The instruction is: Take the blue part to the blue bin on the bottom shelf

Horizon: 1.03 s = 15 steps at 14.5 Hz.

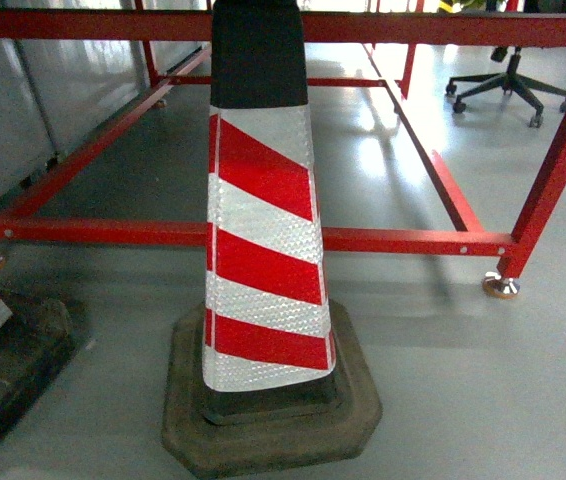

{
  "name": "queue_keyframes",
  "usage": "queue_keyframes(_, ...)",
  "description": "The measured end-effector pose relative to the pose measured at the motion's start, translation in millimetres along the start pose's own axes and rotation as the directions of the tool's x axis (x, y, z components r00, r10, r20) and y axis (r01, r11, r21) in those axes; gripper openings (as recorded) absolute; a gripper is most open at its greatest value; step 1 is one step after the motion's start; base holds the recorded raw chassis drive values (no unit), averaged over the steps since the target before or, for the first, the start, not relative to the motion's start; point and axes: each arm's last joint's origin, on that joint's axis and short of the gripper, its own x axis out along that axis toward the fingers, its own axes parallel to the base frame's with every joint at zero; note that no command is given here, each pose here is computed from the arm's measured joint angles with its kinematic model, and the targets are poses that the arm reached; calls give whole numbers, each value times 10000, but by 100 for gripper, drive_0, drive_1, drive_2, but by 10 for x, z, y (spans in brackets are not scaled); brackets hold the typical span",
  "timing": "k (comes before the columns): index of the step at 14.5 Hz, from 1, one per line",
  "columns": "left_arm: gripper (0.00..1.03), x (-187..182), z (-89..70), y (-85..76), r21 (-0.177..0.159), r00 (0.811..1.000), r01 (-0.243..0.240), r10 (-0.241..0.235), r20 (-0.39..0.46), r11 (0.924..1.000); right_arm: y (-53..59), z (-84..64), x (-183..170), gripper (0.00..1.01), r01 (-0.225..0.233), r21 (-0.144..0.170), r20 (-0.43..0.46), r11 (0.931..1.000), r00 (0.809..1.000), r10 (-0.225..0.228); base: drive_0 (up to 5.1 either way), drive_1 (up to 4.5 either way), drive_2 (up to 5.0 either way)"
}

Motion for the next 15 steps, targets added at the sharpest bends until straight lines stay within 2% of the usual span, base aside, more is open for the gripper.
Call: queue_keyframes(15,98,0,0,0,0,10000,0,0,0,10000,0,0,0,98,0,0,0,10000,10000,0,0,0,0)
